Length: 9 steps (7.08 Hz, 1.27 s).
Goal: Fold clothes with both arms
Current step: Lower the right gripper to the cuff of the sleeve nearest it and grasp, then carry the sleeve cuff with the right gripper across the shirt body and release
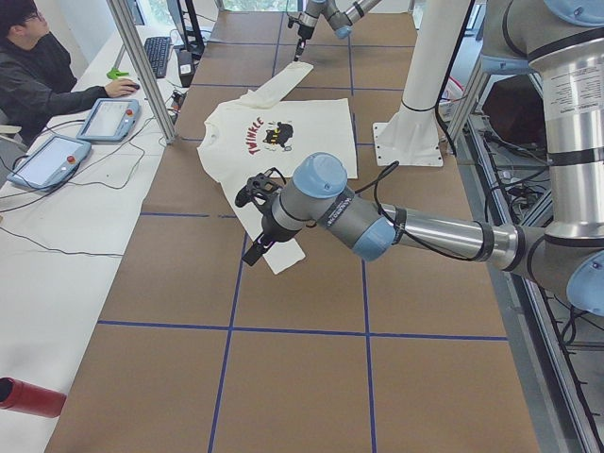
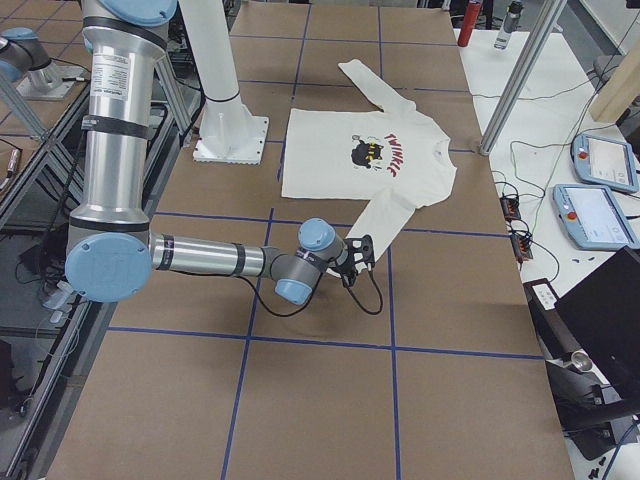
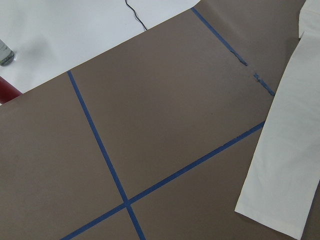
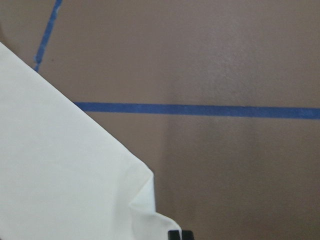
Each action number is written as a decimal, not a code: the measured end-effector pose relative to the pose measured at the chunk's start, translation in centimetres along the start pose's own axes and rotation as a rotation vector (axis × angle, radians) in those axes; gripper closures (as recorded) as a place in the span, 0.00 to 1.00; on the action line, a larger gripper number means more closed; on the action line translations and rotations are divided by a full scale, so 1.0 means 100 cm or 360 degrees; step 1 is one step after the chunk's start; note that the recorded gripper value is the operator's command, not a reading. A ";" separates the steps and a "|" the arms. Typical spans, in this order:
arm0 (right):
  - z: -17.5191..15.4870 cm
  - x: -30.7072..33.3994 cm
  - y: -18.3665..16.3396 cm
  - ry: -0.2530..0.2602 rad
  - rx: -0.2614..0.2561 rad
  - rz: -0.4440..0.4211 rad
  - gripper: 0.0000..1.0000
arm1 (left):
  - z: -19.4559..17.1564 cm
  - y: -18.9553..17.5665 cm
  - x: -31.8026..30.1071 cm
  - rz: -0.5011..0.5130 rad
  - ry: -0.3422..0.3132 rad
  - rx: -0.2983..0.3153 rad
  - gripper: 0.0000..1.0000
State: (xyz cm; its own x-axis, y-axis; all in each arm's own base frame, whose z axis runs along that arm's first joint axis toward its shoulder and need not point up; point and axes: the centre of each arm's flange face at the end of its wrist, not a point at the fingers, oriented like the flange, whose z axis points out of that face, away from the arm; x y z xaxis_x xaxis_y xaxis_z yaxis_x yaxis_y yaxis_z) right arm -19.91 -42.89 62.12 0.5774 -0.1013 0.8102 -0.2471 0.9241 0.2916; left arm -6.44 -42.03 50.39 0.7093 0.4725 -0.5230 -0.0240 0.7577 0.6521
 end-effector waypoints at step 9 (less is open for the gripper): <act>-0.112 -0.451 -0.212 0.0174 -0.0038 0.0170 1.00 | 0.001 0.000 -0.001 -0.0014 0.0001 -0.0002 0.00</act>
State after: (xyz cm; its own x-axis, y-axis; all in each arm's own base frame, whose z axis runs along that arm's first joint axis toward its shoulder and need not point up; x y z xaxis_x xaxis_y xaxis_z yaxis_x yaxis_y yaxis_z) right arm -31.98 -53.80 13.67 0.6305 0.0374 0.7753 -0.2939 0.9360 0.1938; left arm -6.44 -42.08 50.51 0.7092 0.4663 -0.5288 -0.0190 0.7624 0.6468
